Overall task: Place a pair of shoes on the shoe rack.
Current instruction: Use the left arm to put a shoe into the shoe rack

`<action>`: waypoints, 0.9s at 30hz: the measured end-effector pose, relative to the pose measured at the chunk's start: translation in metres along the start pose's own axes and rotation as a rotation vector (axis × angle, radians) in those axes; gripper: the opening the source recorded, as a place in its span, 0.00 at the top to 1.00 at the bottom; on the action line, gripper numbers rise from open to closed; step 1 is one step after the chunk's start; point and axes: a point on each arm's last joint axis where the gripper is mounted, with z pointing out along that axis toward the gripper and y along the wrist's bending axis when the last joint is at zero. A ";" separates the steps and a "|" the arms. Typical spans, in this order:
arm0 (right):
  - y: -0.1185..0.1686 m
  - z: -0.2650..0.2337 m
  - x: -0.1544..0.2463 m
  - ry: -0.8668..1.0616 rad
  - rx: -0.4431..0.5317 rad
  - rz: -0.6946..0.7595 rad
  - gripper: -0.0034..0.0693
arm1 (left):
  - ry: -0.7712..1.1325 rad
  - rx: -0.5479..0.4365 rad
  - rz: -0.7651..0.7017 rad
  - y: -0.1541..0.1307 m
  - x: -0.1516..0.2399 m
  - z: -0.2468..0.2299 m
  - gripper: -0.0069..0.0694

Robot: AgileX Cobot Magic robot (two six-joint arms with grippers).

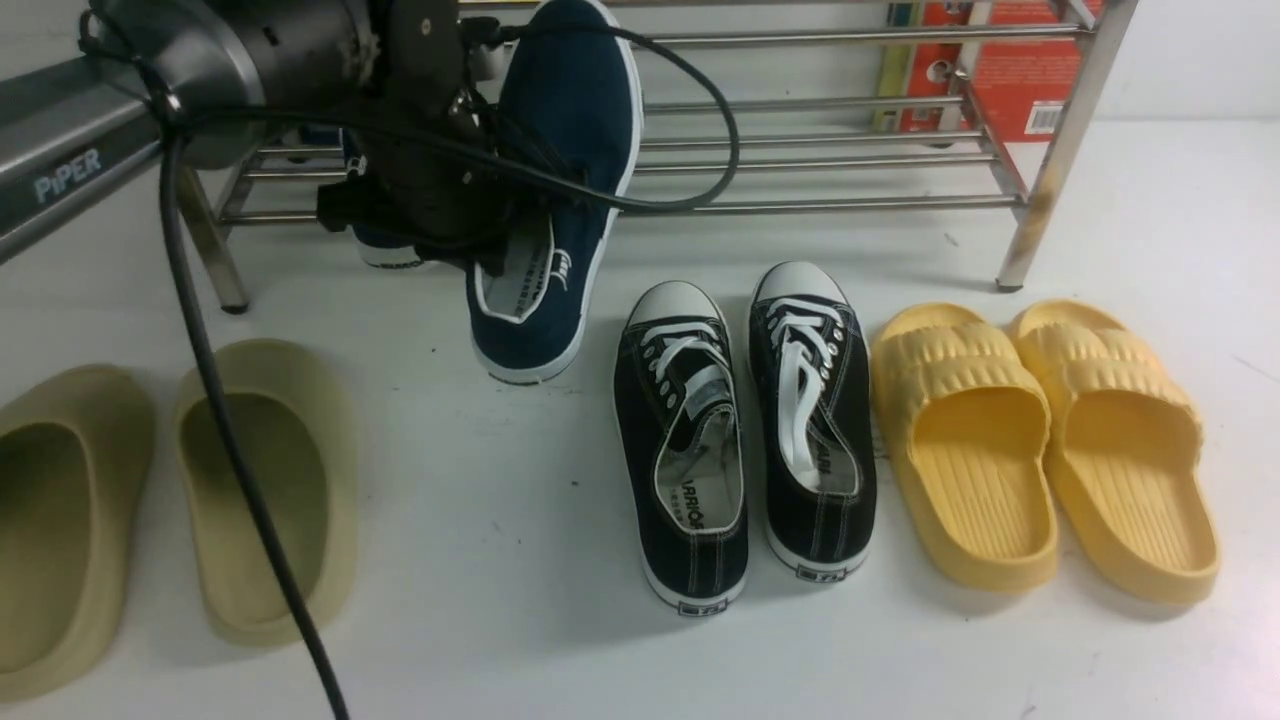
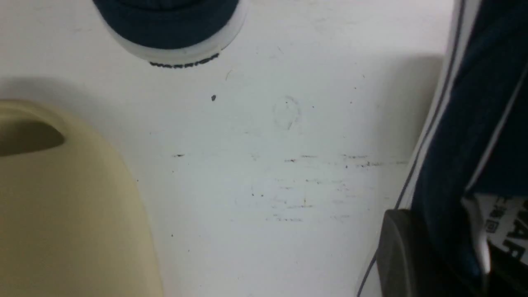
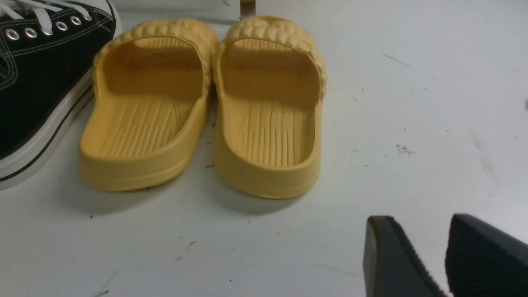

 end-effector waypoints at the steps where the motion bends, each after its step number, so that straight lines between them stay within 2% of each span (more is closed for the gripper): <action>1: 0.000 0.000 0.000 0.000 0.000 0.000 0.62 | -0.004 0.004 0.011 -0.002 0.002 -0.005 0.91; 6: 0.000 0.000 0.000 0.000 0.000 -0.001 0.62 | 0.029 0.009 0.040 -0.001 0.027 -0.029 0.91; 12: 0.000 0.000 0.000 0.000 0.000 -0.001 0.62 | 0.127 -0.026 0.043 0.009 0.053 -0.025 0.91; 18: 0.000 0.000 0.000 0.000 0.000 -0.001 0.62 | -0.011 0.033 -0.005 0.007 0.036 -0.010 0.91; 27: 0.000 0.000 0.000 0.000 0.000 -0.001 0.62 | -0.049 -0.005 -0.072 0.022 0.000 0.028 0.91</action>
